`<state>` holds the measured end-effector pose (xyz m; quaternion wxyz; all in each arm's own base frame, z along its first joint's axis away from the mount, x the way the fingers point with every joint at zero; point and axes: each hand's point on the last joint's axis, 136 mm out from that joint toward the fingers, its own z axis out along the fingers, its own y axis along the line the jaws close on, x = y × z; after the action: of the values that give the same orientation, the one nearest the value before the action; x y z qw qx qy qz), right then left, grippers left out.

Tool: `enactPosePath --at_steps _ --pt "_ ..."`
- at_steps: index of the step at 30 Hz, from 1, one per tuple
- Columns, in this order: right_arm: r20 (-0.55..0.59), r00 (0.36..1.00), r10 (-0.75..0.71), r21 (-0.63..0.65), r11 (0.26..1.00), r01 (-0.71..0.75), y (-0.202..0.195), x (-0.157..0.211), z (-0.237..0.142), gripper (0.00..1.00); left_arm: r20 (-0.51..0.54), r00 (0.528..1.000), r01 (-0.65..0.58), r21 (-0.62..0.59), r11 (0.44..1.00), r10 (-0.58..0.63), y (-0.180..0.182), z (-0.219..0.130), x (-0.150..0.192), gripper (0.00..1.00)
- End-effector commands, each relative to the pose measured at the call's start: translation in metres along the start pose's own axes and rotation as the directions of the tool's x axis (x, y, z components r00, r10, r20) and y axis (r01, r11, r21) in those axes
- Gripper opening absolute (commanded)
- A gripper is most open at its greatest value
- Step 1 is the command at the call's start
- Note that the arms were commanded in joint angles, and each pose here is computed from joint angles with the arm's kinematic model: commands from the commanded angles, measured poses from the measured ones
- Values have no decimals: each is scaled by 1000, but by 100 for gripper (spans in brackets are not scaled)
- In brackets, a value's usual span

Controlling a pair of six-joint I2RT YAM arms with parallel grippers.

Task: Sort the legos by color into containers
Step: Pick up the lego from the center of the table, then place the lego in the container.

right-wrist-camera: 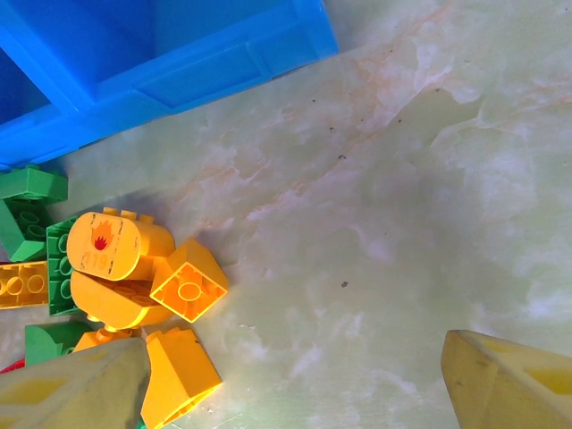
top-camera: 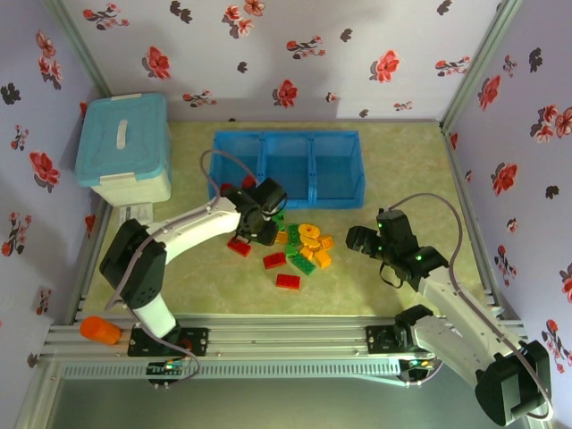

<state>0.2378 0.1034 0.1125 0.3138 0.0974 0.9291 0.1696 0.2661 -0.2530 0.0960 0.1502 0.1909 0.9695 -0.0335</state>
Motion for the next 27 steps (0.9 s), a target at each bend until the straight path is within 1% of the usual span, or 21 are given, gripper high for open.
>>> enactPosePath --at_steps 1,6,10,17,24,25,27 --pt "31 1000 3 -1 1000 -2 4 -9 -4 85 63 998 7 -4 1000 -7 4 -25 -22 43" --pt "30 1000 2 0 1000 -2 3 -8 -4 85 125 992 17 3 1000 -17 5 -40 -61 43" --pt "25 1000 1 3 1000 -1 1 -5 -3 85 167 986 27 5 1000 -28 7 -43 -98 43" --pt "22 1000 2 8 1000 -2 -4 1 -4 85 190 980 64 -8 998 -61 18 -30 -150 42" --pt "23 1000 -3 7 1000 3 -4 1 -5 85 215 971 102 3 995 -100 25 -17 -187 42" --pt "22 1000 -2 5 1000 2 -3 1 -5 85 196 976 99 -4 995 -96 25 -14 -186 43" --pt "19 1000 -5 0 1000 5 -2 1 -5 85 198 976 96 -5 995 -93 26 -14 -192 50"
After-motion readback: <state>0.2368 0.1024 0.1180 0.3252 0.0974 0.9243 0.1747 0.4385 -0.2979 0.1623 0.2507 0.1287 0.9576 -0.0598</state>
